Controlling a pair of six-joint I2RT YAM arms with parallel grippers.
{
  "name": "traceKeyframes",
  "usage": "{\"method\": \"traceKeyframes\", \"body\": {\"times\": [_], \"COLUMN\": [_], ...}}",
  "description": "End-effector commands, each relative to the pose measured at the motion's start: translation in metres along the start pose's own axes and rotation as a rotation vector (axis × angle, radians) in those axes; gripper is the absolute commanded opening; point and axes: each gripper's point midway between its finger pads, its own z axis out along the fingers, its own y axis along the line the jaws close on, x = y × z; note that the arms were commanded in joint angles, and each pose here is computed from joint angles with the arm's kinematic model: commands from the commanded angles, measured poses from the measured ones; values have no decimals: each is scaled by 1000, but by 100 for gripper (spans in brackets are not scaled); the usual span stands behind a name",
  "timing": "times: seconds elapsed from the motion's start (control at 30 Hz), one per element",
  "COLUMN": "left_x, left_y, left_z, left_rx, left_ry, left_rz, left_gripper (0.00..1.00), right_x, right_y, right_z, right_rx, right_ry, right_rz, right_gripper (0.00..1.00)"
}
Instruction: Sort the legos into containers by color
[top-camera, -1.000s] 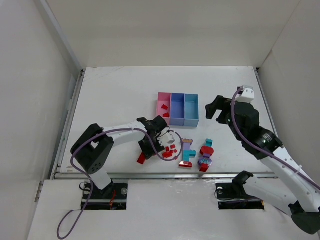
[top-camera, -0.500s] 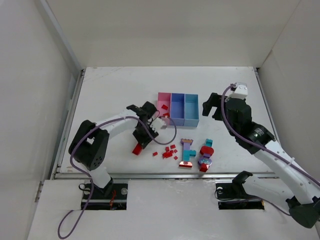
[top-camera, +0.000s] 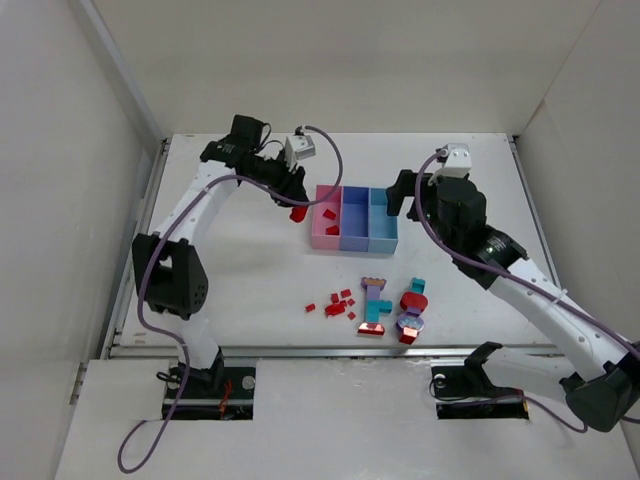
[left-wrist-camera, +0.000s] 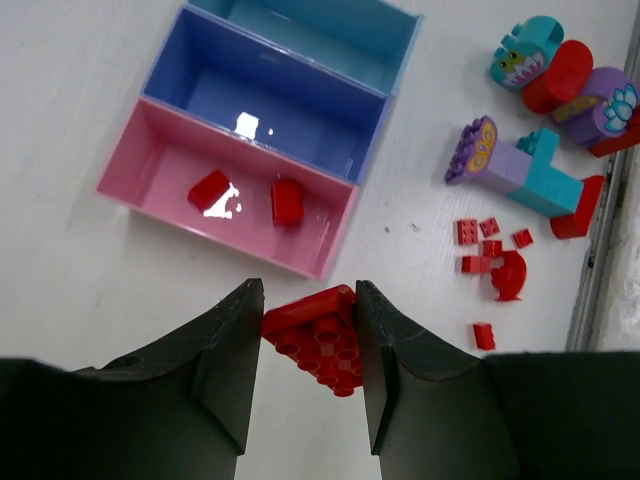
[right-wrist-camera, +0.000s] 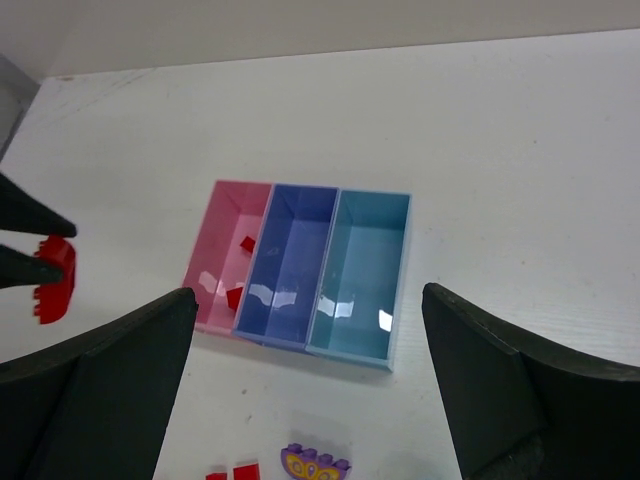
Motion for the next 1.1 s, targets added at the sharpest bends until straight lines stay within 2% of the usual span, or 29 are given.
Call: {"method": "traceKeyframes", "body": {"times": [0.0, 0.03, 0.07, 0.1, 0.13, 0.33, 0.5, 0.77, 0.8, 0.83, 0.93, 1.03, 1.07], "left_x": [-17, -26, -29, -26, -36, -32, -22, -20, -19, -17, -25, -20, -3], "left_y": [13, 22, 29, 54, 58, 95, 97, 80, 77, 73, 68, 61, 65], "left_z": [24, 29, 36, 49, 56, 81, 95, 108, 105, 101, 87, 59, 49], "left_rx": [87, 65, 39, -42, -69, -194, -179, -122, -118, -111, -113, -154, -179], "left_ry": [-104, -111, -106, -87, -88, -89, -70, -54, -44, -27, -4, 89, 129], "left_rz": [32, 42, -12, -27, -22, -72, -74, -79, -77, -65, -6, 121, 118], "left_gripper": [0, 0, 0, 0, 0, 0, 11, 72, 93, 100, 100, 100, 100], "right_x": [-27, -29, -27, -21, -21, -13, -13, -18, -18, -20, -22, -27, -28], "right_y": [18, 19, 17, 17, 17, 19, 25, 32, 32, 31, 26, 23, 22], "right_z": [0, 0, 3, 8, 8, 32, 47, 52, 52, 47, 40, 28, 25], "right_rx": [-63, -66, -50, -44, -44, -24, -20, -41, -41, -43, -33, -39, -41], "right_ry": [-76, -85, -80, -66, -66, -43, -29, -31, -31, -39, -50, -71, -75], "right_rz": [16, 20, 17, 1, 1, -108, -159, -169, -169, -155, -141, -121, -110], "right_gripper": [99, 99, 99, 99, 99, 99, 99, 99, 99, 99, 99, 99, 99]}}
